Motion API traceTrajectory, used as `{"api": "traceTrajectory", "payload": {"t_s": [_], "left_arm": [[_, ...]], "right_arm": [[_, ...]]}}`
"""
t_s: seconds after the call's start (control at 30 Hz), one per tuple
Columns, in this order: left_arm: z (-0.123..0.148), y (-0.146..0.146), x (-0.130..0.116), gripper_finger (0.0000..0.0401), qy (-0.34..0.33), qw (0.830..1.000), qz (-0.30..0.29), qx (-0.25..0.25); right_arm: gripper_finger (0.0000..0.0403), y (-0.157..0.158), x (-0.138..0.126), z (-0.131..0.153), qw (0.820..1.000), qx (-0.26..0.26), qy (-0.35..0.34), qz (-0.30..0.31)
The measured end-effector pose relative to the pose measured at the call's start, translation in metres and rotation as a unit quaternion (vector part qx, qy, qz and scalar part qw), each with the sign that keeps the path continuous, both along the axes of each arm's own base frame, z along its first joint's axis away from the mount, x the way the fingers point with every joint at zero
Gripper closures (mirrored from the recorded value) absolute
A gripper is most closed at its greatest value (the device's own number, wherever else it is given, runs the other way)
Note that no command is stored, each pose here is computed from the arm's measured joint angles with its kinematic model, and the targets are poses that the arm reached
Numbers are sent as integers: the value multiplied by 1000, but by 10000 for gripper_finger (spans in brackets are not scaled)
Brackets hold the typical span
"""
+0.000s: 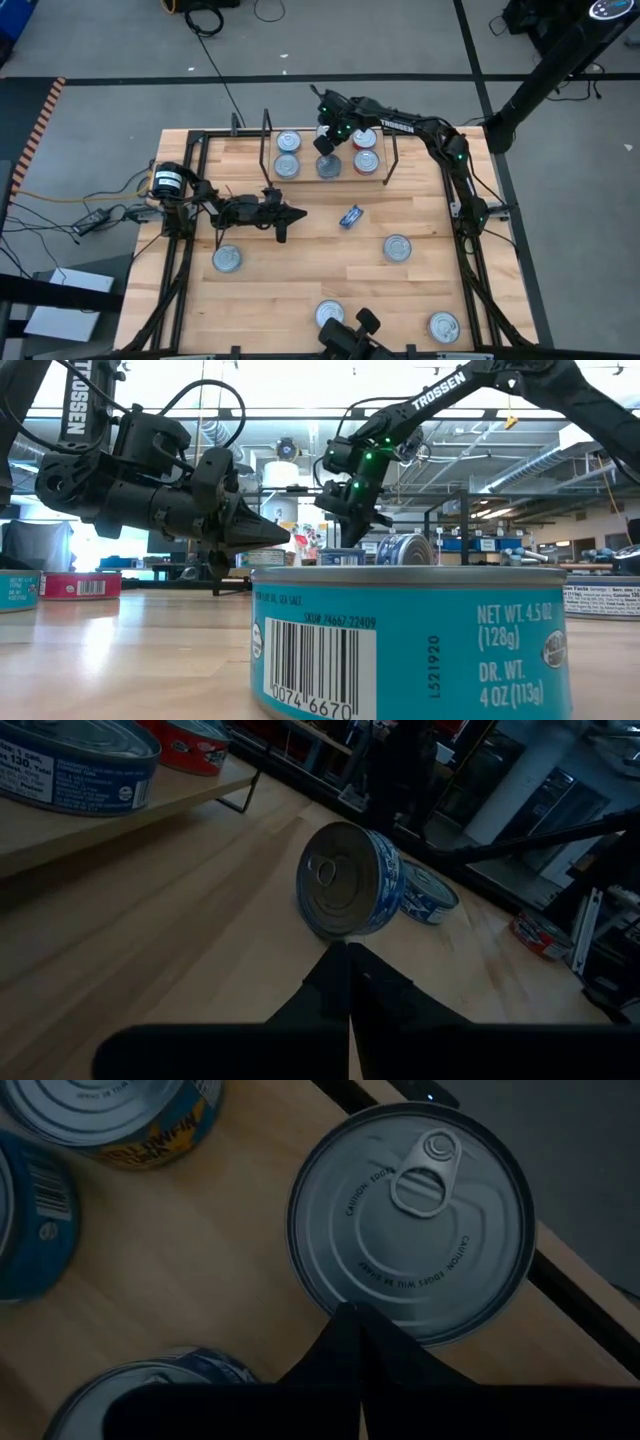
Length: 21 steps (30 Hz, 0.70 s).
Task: Stack canned seafood by type on shelf
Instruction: Adjust the blue tuna cans
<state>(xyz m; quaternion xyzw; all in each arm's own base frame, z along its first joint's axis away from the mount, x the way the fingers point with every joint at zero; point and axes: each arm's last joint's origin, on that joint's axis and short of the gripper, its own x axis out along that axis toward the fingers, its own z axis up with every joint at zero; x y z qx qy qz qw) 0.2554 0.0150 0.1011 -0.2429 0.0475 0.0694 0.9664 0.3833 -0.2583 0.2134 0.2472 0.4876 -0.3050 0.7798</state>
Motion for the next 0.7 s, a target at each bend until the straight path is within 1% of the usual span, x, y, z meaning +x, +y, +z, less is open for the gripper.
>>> {"api": "traceTrajectory", "payload": {"t_s": [0.23,0.3,0.53,0.7], "left_arm": [[0,0,0,398,0,1000,0,1],[0,0,0,398,0,1000,0,1],[0,0,0,398,0,1000,-1,-3],[0,0,0,398,0,1000,-2,-4]], "right_arm": [[402,4,0,0,999,38,-10,16],[402,7,2,1,999,34,-13,19],[400,3,4,6,1000,-8,-10,3],[400,1,2,6,1000,-4,-10,0]]}}
